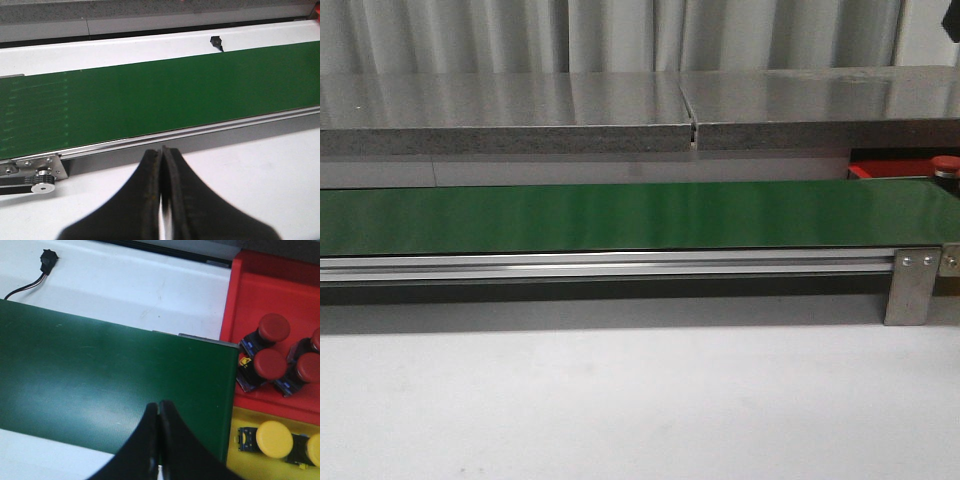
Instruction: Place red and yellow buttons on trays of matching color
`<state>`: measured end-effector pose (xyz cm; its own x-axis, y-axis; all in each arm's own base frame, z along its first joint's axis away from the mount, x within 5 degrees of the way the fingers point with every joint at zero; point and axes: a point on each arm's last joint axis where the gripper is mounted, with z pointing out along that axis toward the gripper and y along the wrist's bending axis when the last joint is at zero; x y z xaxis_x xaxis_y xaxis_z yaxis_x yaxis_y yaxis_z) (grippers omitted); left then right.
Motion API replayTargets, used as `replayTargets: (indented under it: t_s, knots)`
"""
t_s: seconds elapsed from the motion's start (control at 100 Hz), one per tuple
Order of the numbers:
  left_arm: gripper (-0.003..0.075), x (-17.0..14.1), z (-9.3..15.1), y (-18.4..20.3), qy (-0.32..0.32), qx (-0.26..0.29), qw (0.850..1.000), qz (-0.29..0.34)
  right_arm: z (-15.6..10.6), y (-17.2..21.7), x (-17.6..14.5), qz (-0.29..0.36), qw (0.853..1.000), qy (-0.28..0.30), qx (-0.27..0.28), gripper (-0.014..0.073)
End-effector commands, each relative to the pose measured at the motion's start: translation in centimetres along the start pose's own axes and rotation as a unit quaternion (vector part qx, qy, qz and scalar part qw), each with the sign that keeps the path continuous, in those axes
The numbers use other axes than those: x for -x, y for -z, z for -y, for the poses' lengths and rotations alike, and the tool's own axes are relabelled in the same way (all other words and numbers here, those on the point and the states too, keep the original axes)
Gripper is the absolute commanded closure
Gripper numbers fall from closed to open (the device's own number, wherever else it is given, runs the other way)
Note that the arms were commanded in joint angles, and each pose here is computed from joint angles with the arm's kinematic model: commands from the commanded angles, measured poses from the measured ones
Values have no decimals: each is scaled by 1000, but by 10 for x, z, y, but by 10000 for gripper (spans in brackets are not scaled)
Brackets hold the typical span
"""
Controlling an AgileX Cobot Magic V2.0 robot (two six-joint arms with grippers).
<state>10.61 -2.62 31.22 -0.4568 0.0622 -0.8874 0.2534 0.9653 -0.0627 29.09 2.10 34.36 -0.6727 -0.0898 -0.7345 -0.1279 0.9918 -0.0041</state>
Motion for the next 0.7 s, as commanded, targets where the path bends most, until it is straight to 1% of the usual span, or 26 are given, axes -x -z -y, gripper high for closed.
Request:
replayTargets:
  t_s: [0.0,0.17,0.33,0.54,0.69]
  knots:
    - [739,14,0,5,3,1,999,47,-1,35,2,87,996,5,-9,717]
    - [739,14,0,5,3,1,999,47,-3,62,-28,130,991,6,-14,717]
    - [739,14,0,5,3,1,999,47,-4,82,-52,185,982,12,-24,717]
    - [739,14,0,5,3,1,999,47,-6,101,-84,238,970,20,-35,717]
    - [739,14,0,5,3,1,999,47,-6,109,-106,260,964,35,-46,717]
